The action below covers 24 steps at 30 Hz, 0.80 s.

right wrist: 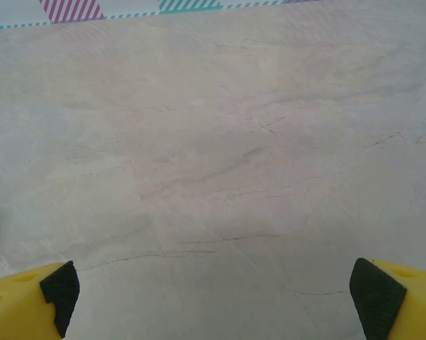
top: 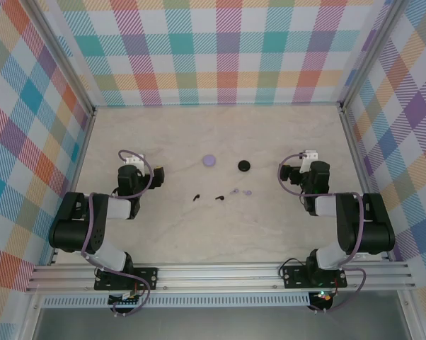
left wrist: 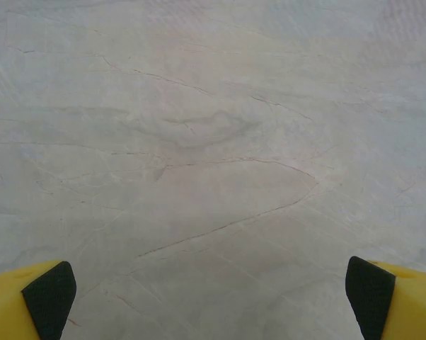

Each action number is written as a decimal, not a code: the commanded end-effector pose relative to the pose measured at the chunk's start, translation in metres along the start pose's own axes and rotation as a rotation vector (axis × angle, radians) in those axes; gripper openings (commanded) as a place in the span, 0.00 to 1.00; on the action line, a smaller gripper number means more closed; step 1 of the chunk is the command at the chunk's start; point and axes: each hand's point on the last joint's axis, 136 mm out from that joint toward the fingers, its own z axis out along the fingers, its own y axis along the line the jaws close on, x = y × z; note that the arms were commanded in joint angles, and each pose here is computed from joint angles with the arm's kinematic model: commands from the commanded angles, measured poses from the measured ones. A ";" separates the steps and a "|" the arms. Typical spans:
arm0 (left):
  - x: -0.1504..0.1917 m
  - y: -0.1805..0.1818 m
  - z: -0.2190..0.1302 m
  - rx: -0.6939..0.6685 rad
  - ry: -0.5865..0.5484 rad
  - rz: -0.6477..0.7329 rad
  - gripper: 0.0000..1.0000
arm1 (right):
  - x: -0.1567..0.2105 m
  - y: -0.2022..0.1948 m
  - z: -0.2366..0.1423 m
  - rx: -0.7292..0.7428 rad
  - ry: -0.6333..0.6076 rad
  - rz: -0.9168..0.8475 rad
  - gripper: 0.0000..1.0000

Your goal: Insert the wireless bluetooth earbuds into the charging case

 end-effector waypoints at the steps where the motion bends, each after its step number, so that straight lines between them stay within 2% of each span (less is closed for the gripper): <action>1: -0.011 0.007 0.002 -0.023 -0.029 -0.013 1.00 | -0.013 0.003 0.002 -0.020 -0.033 -0.014 1.00; 21: -0.012 0.007 0.002 -0.022 -0.031 -0.014 1.00 | -0.013 0.003 0.001 -0.018 -0.035 -0.014 1.00; 24: -0.018 0.012 0.000 -0.056 -0.019 -0.028 1.00 | -0.021 0.000 -0.002 0.004 -0.028 -0.002 1.00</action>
